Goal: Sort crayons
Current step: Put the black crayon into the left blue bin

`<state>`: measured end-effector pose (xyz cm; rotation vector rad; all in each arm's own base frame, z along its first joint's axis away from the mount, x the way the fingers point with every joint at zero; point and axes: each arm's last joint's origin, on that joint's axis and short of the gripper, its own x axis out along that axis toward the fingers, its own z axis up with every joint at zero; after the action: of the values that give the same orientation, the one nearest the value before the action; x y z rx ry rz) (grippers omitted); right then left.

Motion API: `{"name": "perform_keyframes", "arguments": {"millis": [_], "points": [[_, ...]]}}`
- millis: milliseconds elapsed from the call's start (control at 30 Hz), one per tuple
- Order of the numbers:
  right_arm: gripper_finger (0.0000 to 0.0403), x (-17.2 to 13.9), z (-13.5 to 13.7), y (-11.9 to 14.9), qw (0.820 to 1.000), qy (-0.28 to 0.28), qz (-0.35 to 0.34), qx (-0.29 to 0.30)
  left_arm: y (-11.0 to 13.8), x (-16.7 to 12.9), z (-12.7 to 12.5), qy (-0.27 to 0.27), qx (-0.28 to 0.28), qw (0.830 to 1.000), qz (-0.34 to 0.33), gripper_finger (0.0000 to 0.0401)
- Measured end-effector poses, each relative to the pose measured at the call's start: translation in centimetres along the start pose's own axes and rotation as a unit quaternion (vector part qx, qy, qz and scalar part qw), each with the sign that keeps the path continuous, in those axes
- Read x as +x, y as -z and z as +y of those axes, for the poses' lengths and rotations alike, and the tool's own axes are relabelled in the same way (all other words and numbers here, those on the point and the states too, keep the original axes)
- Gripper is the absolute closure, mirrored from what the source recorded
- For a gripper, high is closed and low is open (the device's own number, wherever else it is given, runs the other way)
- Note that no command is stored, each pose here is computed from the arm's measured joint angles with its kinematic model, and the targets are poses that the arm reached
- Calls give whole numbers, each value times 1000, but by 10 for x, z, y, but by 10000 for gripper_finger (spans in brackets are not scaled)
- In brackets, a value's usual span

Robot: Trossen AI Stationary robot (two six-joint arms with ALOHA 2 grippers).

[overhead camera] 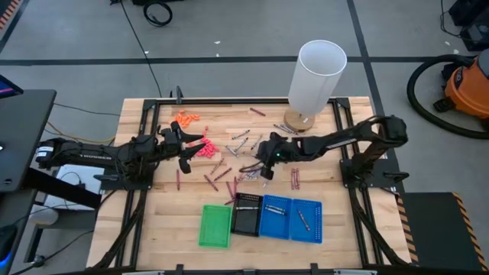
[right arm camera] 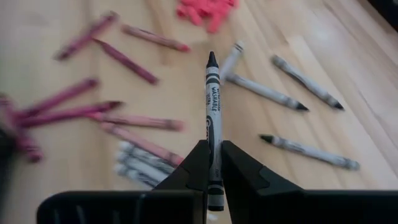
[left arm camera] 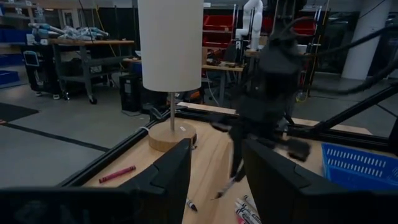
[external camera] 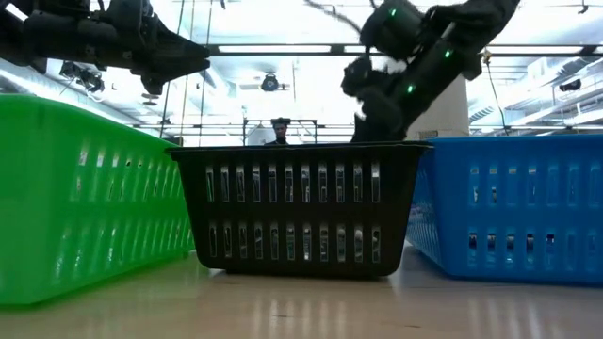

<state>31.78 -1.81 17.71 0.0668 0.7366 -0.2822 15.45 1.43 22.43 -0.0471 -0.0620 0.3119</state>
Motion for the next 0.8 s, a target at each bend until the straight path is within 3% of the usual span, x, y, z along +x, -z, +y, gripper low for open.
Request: {"name": "perform_keyframes", "arguments": {"millis": [433, 800], "points": [[363, -40, 47, -8, 994, -98, -47, -18, 0, 0, 0, 0, 0, 1000, 3, 244], [363, -50, 74, 0, 991, -122, -48, -16, 1, 0, 0, 0, -14, 1000, 4, 244]]}}
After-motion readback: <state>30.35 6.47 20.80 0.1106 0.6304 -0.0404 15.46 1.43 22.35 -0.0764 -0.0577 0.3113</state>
